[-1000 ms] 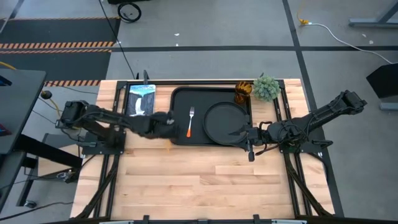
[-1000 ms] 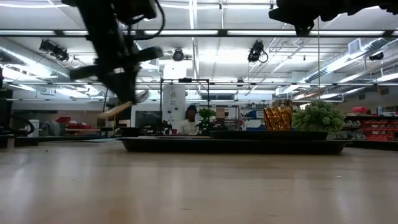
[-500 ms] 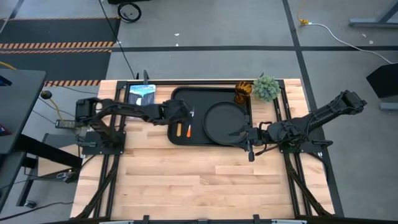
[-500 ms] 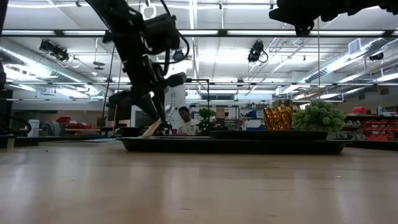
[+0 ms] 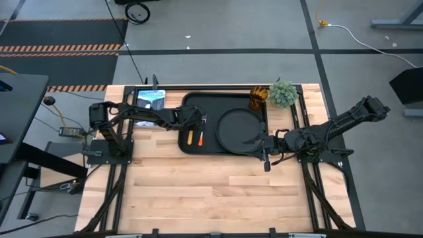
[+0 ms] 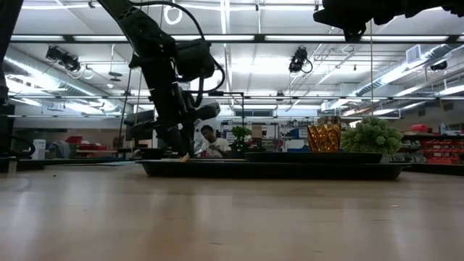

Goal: Pick and place plate/cup/fork/spoon on tray
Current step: Put the orange spoon on the black tray at the left side of the orange fork, then return to Home Position

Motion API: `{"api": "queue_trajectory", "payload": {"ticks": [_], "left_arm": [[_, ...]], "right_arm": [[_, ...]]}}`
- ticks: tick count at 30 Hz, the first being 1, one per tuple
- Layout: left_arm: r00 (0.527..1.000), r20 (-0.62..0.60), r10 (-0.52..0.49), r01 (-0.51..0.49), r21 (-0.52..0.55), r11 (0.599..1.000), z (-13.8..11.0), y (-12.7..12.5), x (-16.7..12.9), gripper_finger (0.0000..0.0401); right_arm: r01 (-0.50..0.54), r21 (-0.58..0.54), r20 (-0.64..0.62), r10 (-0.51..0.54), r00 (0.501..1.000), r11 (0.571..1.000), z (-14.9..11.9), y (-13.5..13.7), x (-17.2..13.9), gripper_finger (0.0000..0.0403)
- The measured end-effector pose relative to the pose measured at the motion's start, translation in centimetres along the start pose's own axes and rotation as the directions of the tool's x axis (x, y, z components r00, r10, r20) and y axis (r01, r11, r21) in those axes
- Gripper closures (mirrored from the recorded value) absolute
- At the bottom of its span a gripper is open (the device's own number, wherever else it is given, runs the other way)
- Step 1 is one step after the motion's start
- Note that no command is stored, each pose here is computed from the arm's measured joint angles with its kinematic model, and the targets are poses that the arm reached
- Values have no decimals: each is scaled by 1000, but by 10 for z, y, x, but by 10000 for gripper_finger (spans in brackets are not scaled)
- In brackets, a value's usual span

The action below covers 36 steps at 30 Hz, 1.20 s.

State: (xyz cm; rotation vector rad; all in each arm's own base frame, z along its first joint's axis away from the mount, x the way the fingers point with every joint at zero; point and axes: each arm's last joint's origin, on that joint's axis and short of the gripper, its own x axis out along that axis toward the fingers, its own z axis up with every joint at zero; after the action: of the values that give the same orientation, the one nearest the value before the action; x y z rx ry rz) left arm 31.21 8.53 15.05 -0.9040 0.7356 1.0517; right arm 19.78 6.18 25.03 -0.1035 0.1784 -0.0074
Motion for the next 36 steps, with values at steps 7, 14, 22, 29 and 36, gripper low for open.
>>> {"api": "queue_trajectory", "payload": {"ticks": [7, 14, 22, 29, 36], "left_arm": [[1000, -20, 1, 0, 47, 999, -1, 1, 0, 278], [999, -3, -33, 33, 259, 965, -4, -6, -13, 256], [974, 32, -223, 164, 573, 803, -18, -37, -43, 259], [904, -21, -427, 299, 745, 597, -34, -60, -93, 259], [791, -57, -609, 374, 833, 408, -51, -60, -156, 260]], "right_arm": [[19, -30, 2, -19, 1000, 999, 0, -1, 0, 234], [101, -42, -6, -101, 995, 994, 0, -7, 0, 234], [97, -93, -91, -105, 990, 991, -4, -14, -19, 234], [91, -25, -2, -91, 996, 996, 9, -29, -62, 240], [78, 29, 74, -80, 994, 997, 13, -39, -91, 241]]}}
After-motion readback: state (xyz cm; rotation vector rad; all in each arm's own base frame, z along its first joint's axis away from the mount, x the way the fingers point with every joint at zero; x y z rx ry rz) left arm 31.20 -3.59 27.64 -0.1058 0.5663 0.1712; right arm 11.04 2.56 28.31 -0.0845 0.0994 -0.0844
